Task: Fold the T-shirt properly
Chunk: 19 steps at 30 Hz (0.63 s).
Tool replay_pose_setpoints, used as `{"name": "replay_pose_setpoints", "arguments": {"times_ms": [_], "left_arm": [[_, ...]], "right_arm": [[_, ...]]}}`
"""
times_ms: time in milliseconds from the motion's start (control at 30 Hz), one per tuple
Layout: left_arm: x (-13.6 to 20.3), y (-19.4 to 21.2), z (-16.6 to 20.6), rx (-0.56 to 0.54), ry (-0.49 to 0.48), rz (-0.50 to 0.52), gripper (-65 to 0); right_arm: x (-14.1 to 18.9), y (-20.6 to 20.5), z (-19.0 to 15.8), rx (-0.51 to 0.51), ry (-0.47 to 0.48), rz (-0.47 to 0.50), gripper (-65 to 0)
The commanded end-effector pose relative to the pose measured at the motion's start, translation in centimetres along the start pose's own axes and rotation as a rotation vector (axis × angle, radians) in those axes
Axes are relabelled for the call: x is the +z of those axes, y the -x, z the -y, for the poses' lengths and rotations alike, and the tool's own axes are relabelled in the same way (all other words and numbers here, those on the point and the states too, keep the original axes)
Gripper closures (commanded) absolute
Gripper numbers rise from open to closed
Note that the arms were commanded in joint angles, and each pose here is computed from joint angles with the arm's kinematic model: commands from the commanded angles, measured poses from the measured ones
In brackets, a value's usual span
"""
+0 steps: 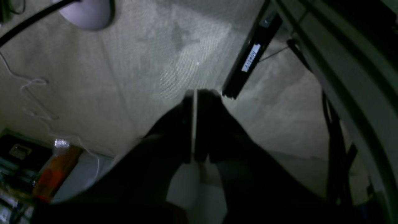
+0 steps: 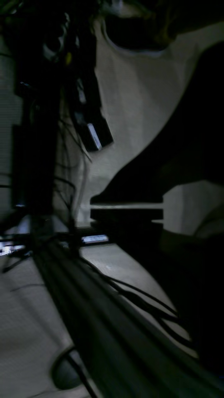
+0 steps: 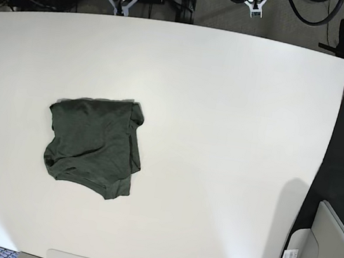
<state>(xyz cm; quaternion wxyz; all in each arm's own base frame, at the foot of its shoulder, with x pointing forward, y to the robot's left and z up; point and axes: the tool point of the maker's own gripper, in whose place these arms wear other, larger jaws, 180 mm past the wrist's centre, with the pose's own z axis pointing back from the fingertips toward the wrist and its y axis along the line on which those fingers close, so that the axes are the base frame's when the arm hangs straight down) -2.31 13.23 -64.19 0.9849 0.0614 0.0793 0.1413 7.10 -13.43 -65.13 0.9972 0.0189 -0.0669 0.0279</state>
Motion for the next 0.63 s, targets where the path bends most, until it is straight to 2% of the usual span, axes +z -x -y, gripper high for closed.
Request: {"name": "replay_pose_setpoints", "arguments": {"times_ms": [0, 67, 200, 400, 600], "left_arm": [[-0.1, 1.1, 0.3, -0.006, 0.002, -0.021, 0.0], [-0.2, 2.0, 1.2, -0.006, 0.012, -0.044, 0.0], [-0.4, 3.7, 2.6, -0.010, 0.021, -0.090, 0.0], [-0.3, 4.8, 5.2, -0.014, 0.053, -0.063, 0.0], [-0.3, 4.6, 5.4, -0.012, 0.056, -0.052, 0.0]], "right_arm": [[0.0, -0.4, -0.4, 0.007, 0.005, 0.014, -0.1], [0.0, -0.3, 0.0, 0.029, 0.051, 0.010, -0.1], [0.0, 0.7, -1.0, 0.068, 0.068, 0.009, -0.1], [-0.2, 1.0, -3.1, 0.110, 0.038, 0.033, -0.1], [-0.1, 1.7, -4.2, 0.103, 0.020, 0.024, -0.1]]}}
